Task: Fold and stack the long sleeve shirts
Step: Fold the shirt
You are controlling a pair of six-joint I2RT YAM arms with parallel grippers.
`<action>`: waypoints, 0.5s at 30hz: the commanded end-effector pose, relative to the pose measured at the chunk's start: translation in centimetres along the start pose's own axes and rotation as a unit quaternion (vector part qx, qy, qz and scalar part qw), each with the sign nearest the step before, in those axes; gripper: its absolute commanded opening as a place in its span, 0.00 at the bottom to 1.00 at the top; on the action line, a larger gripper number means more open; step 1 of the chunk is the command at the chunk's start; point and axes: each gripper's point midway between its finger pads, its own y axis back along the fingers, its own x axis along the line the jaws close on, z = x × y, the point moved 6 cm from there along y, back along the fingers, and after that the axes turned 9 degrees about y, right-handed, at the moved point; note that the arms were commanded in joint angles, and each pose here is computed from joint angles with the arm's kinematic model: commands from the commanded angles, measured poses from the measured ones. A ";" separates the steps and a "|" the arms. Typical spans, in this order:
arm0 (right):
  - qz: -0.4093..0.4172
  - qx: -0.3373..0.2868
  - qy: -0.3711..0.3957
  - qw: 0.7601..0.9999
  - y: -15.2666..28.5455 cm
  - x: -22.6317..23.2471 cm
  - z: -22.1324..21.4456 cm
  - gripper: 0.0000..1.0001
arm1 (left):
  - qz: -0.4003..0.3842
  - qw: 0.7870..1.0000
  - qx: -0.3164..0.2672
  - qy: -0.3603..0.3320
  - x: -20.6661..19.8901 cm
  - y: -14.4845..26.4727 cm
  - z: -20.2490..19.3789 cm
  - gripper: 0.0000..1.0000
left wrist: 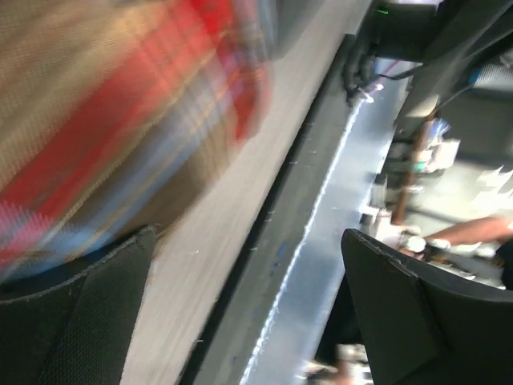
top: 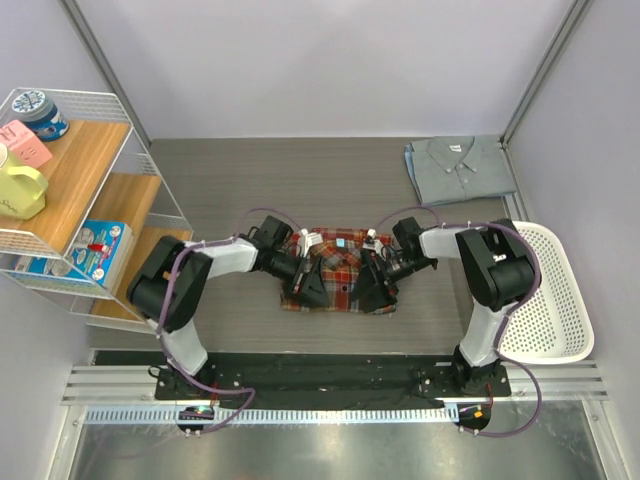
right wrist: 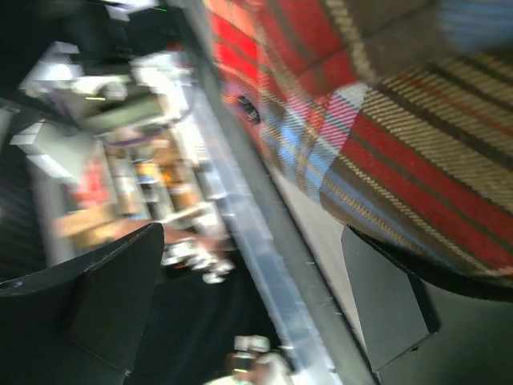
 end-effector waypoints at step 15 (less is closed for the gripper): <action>-0.062 -0.132 0.041 0.988 9.1 0.6 9.7 1.00 | 0.003 0.993 -0.093 -0.076 -4.5 7.9 8.6 1.00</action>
